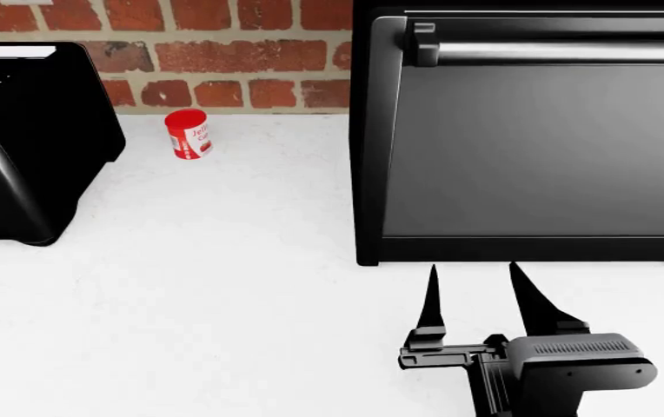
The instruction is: Pick the mango from the counter and place it in the cabinet.
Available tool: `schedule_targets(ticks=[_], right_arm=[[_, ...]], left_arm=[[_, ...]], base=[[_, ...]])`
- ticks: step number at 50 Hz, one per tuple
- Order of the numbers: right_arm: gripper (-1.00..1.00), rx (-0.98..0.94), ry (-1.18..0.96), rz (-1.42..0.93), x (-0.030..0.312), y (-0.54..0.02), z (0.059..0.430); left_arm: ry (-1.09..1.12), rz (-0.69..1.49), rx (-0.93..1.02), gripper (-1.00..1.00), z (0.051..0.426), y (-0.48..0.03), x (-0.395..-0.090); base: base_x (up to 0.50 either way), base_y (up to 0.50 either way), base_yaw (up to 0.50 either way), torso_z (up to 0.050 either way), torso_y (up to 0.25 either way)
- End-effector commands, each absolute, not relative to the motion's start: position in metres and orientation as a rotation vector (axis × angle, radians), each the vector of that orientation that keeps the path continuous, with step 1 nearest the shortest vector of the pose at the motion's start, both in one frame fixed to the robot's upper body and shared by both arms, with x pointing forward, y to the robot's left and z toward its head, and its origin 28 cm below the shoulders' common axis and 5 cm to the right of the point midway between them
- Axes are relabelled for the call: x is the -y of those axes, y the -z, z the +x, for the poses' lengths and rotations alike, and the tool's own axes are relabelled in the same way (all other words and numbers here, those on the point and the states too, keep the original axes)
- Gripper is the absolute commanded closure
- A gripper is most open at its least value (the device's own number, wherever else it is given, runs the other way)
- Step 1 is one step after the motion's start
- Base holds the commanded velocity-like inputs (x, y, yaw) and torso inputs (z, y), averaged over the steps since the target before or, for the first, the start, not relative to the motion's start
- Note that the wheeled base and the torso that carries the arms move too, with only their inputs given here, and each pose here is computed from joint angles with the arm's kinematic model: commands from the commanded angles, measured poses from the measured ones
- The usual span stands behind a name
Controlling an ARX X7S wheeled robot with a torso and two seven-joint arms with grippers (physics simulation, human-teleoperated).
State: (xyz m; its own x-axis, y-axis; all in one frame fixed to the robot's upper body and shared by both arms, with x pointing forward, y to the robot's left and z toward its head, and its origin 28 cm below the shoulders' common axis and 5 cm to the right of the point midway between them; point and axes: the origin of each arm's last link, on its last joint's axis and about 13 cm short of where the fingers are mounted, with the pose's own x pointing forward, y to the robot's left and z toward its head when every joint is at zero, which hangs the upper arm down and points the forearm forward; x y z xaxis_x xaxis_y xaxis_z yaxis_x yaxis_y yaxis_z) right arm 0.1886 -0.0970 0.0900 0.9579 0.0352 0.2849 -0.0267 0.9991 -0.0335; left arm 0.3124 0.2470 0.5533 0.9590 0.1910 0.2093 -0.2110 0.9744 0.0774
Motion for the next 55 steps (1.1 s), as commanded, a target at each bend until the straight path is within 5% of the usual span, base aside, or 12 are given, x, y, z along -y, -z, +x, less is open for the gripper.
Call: schedule_targets(ticks=[1, 8, 22, 55], right_arm=[[-1.00, 0.210, -0.028, -0.080, 0.100, -0.073, 0.186], [-1.00, 0.211, -0.029, -0.077, 0.100, -0.072, 0.185], [-1.00, 0.206, -0.037, -0.071, 0.100, -0.070, 0.186], [-1.00, 0.204, -0.044, -0.082, 0.099, -0.071, 0.187]], left_arm=[[-0.015, 0.085, 0.253, -1.00, 0.314, -0.558, -0.231], [0.118, 0.105, 0.378, -1.00, 0.306, -0.572, -0.222], [0.027, 0.163, 0.530, -1.00, 0.281, -0.594, -0.223], [0.220, 0.208, 0.678, -1.00, 0.197, -0.594, -0.193]], base=[[0.00, 0.00, 0.00, 0.000, 0.000], [0.00, 0.00, 0.00, 0.000, -0.003], [0.00, 0.00, 0.00, 0.000, -0.002], [0.00, 0.00, 0.00, 0.000, -0.003]])
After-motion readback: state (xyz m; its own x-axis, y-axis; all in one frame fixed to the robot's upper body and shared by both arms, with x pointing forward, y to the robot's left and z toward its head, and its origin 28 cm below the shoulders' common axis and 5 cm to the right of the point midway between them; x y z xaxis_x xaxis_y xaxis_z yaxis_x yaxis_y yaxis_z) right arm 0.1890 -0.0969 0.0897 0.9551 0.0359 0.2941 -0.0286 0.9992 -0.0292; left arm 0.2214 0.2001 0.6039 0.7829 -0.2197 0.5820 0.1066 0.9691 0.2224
